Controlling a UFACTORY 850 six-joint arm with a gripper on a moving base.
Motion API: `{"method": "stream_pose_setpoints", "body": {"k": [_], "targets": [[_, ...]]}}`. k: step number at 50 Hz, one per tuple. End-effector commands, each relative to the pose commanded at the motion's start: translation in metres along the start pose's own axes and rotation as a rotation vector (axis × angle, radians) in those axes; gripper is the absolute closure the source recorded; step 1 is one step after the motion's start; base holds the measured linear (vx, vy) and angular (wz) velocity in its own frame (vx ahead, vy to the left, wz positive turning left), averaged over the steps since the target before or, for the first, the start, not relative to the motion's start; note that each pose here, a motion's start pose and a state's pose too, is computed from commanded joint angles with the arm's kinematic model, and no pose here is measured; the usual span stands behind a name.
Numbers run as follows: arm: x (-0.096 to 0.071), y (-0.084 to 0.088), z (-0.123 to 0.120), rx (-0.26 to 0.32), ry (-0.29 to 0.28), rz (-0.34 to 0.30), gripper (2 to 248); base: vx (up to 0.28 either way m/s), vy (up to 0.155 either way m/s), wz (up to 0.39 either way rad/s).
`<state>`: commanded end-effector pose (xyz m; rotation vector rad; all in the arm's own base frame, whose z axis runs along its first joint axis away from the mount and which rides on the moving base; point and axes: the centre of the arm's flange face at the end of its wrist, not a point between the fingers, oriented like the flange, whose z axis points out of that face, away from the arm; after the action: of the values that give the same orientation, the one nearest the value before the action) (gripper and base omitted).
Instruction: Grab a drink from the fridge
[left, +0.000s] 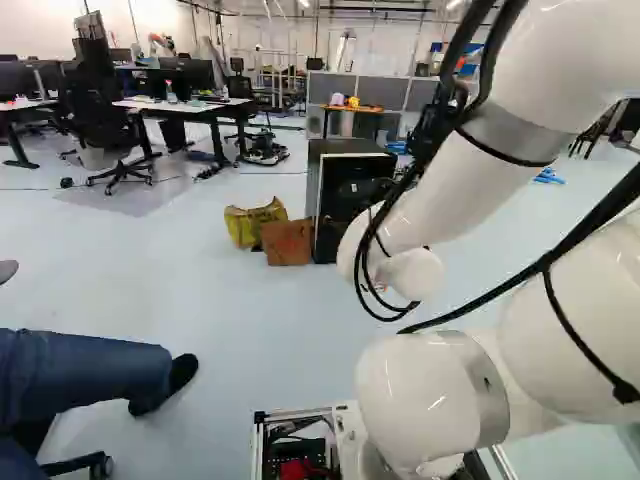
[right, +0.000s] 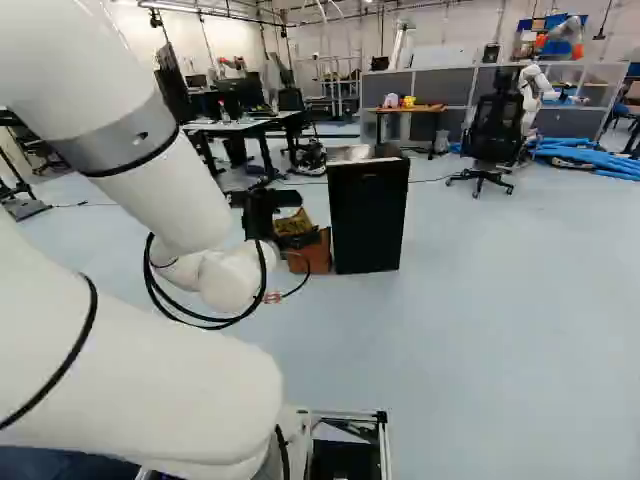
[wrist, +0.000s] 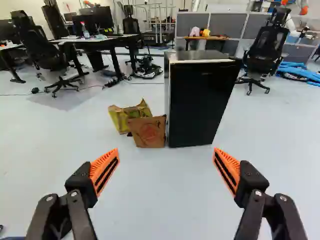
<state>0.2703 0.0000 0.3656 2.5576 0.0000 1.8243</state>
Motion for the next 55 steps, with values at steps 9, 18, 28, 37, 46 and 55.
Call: {"method": "stream_pose_setpoints", "body": {"k": [9, 18, 28, 37, 46, 55], "targets": [[0.0000, 0.0000, 0.0000, 0.000, 0.000, 0.000, 3, 0.022, -0.005, -0.002], [0.0000, 0.0000, 0.0000, 0.000, 0.000, 0.000, 3, 0.055, -0.002, 0.002], [0.0000, 0.0000, 0.0000, 0.000, 0.000, 0.000, 3, 0.078, 0.000, 0.001], [0.0000, 0.0000, 0.0000, 0.000, 0.000, 0.000, 3, 0.112, 0.003, 0.005], [0.0000, 0.0000, 0.0000, 0.000, 0.000, 0.000, 3, 0.118, 0.000, 0.002], [0.0000, 0.0000, 0.0000, 0.000, 0.000, 0.000, 3, 0.123, 0.000, 0.007]]}}
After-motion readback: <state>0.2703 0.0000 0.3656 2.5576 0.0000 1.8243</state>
